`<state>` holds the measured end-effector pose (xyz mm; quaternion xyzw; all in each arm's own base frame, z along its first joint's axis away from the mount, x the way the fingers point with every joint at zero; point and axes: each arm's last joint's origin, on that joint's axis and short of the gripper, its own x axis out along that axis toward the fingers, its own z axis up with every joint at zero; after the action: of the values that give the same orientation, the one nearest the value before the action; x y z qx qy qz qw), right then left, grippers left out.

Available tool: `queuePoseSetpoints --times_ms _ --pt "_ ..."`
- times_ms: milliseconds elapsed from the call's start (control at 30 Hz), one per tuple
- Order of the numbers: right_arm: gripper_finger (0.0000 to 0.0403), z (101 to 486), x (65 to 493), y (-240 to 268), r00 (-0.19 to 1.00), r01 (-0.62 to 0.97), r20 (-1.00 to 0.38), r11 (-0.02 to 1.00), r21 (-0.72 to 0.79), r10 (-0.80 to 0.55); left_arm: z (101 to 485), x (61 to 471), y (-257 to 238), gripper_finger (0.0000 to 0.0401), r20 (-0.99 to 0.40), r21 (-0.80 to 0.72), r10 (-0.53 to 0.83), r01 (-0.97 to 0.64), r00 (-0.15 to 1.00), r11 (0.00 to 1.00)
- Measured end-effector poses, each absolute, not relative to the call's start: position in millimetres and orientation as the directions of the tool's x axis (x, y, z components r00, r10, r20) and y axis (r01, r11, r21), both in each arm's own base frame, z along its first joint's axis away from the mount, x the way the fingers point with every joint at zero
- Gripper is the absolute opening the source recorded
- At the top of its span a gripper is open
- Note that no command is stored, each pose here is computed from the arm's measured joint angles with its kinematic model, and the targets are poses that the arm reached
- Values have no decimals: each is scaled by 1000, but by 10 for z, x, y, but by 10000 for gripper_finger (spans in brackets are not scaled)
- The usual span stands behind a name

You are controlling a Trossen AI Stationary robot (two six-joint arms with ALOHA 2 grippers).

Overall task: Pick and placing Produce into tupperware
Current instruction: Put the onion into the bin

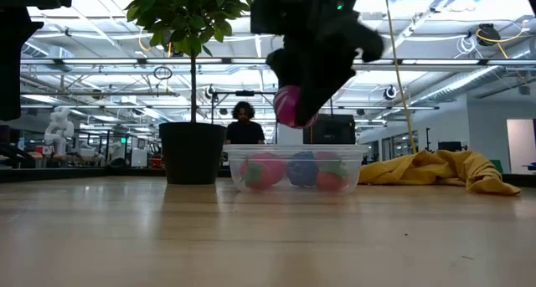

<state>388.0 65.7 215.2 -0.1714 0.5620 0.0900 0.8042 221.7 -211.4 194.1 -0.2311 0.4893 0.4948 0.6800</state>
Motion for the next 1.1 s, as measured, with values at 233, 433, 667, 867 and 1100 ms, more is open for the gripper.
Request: queuePoseSetpoints --times_ms 233,433,667,867,1100 --pt "223 2148 3917 266 337 -247 -938 953 -173 -83 1944 2224 -2109 257 -885 162 462 -898 51 410" --pt "223 2030 3868 118 297 -220 -950 962 -161 -91 1944 2223 -2108 257 -885 163 463 -898 51 410" --pt "224 1997 3865 100 301 -216 -949 963 -161 -92 1944 2225 -2106 257 -884 167 464 -893 52 419" --pt "224 2005 3890 101 327 -208 -941 964 -165 -90 1945 2227 -2105 257 -882 165 467 -893 57 420" --pt "224 2014 3914 118 353 -170 -932 973 -155 -87 1945 2227 -2105 258 -882 165 467 -892 57 420"
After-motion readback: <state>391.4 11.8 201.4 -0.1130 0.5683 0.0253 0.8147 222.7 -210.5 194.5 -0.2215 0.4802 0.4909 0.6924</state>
